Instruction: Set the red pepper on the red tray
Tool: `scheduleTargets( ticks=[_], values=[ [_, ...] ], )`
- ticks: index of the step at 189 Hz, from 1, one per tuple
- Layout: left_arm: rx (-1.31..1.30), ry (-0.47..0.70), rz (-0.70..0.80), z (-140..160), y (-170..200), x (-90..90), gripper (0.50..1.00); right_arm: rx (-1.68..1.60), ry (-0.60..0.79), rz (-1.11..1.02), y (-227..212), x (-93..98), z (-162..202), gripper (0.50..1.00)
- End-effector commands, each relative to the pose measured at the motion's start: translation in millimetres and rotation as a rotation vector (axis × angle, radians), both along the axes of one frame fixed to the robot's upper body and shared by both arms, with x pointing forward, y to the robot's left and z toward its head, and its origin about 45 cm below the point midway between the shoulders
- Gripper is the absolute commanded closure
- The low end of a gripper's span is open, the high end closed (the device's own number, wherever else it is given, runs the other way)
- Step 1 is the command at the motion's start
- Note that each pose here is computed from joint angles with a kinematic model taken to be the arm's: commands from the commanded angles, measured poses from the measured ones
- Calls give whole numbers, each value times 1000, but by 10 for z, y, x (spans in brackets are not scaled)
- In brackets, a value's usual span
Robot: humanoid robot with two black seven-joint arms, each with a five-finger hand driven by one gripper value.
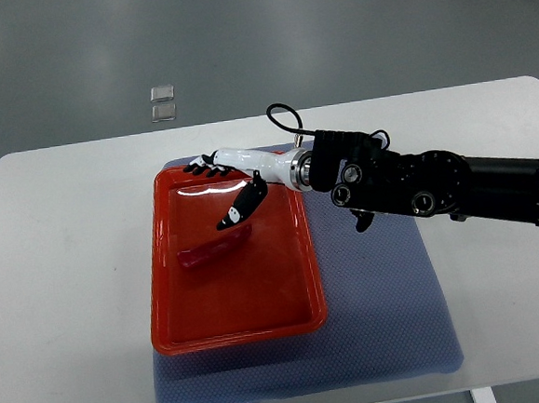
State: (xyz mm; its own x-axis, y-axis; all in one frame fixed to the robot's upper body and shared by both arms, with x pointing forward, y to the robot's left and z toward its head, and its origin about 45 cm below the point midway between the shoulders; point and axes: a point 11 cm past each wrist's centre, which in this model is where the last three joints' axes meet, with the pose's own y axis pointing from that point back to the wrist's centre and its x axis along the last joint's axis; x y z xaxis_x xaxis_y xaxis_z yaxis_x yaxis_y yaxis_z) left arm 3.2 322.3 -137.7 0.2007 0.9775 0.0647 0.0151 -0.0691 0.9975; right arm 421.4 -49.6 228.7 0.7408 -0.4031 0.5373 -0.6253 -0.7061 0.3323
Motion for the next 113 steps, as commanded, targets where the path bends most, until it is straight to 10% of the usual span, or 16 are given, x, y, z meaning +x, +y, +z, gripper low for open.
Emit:
scheduleTargets(
  ticks=[1,57,113],
  values=[
    [0,0,0,0,0,0,500,204,54,-124,-290,167,169,603],
    [-3,1,-3,-1,-10,-3,500,1104,401,-596,-1356,392,202,601],
    [-3,1,-5,-1,-10,-4,500,1440,523,-791,-1934,67,-459,587]
  ],
)
